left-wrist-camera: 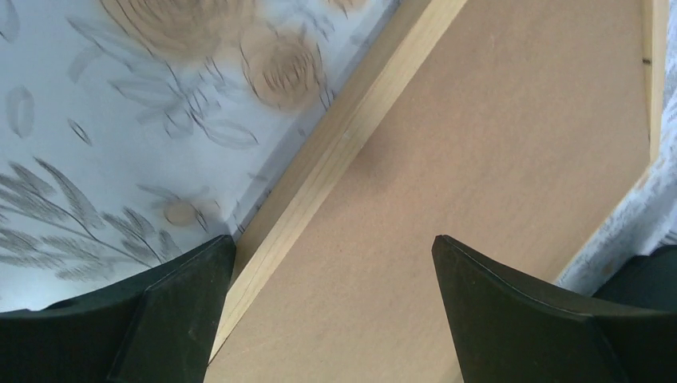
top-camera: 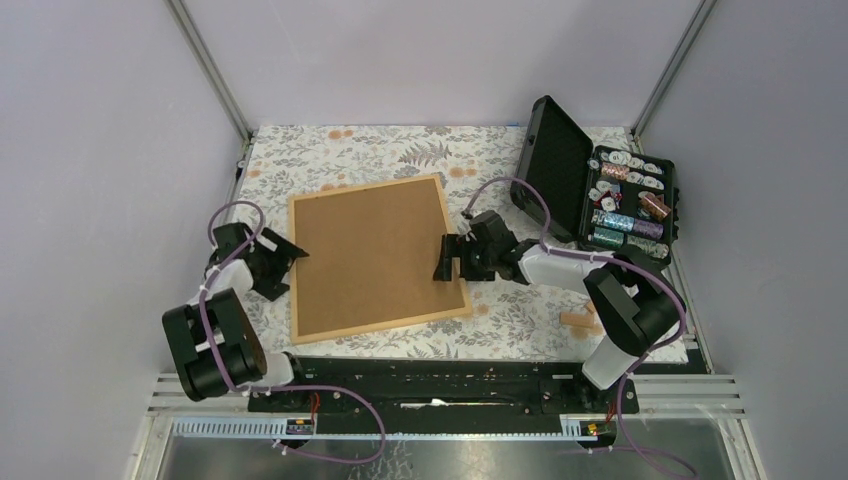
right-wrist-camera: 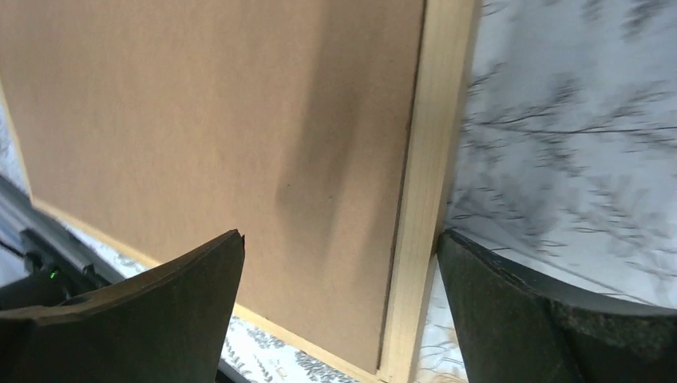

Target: Put the photo into the frame

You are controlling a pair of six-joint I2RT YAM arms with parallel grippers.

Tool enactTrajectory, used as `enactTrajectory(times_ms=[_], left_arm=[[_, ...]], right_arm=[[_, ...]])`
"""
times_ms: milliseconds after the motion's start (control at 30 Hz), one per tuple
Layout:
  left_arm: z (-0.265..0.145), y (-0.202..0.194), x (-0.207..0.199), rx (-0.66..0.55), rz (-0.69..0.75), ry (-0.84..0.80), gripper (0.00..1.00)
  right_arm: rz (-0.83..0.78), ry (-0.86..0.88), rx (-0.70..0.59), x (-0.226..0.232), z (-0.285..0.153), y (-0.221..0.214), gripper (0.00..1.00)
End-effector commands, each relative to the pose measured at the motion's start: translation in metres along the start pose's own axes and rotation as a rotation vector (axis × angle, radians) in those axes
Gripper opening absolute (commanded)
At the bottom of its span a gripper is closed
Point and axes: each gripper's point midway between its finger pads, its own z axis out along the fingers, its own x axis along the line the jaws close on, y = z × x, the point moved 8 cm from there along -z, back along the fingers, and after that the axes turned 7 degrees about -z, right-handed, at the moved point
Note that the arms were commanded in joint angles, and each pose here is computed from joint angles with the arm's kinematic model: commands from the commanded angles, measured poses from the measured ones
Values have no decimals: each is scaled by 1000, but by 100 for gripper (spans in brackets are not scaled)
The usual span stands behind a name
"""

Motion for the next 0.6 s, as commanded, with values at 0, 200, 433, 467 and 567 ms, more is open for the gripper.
enactTrajectory(times_ms=[0, 200, 433, 467, 567], left_arm=[[-5, -50, 3, 182, -82, -12, 99], [-9, -50, -16, 196, 86, 91, 99], [-35, -23, -40, 63, 199, 133, 99], [-35, -24, -40, 74, 199, 123, 99], [-33, -32, -35, 122, 180, 112, 99]], right_arm=[[12, -152, 5, -27, 0, 13, 99], [-57, -267, 14, -43, -7, 20, 100], [-92, -286, 41, -44, -14, 20, 100], [-96, -282, 41, -43, -16, 20, 99], [-99, -259, 18, -38, -24, 23, 95]])
